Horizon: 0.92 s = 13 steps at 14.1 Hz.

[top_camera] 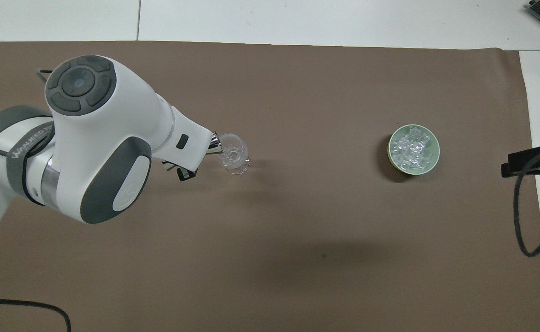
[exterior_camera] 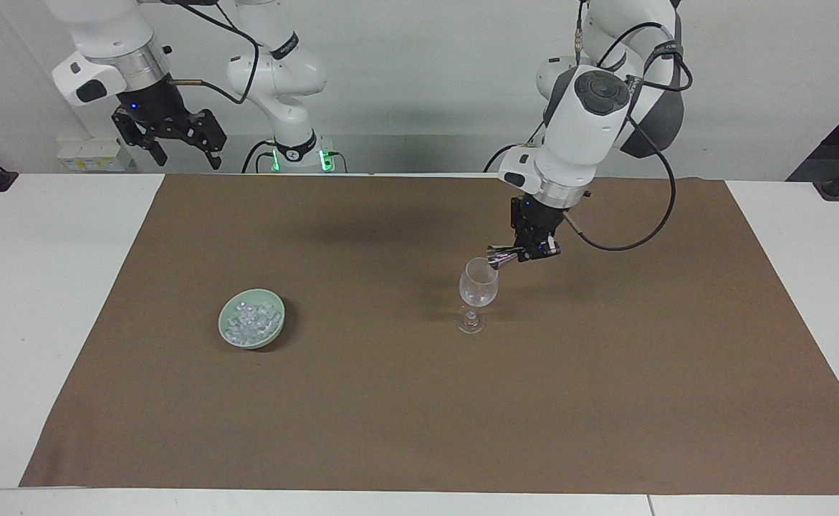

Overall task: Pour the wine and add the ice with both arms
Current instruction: 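Carry the shot cup back with the left gripper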

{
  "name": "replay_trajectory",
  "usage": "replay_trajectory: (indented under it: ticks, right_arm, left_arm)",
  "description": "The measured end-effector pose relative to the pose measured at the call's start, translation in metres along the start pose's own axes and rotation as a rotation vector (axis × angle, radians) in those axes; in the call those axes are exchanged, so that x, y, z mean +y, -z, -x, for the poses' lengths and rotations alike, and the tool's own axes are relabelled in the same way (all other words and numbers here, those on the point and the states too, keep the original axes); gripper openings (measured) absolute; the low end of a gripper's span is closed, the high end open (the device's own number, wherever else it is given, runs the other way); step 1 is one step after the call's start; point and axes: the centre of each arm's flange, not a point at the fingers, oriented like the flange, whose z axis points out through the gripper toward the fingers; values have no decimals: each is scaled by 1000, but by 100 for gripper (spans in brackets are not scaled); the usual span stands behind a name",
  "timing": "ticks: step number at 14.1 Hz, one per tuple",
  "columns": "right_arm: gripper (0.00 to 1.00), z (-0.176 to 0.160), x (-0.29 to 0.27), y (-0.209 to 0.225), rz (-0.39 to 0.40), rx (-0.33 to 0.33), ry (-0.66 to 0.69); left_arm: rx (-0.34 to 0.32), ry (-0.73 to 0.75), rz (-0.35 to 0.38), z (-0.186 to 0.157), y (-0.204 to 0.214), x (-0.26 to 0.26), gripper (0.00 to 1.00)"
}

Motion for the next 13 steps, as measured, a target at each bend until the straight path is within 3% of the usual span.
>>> replay_trajectory:
  ticks: [13]
  right_arm:
    - [100,0,0,0,0,0,0]
  left_arm:
    - [-65,26,-29,-14,-4,5,22]
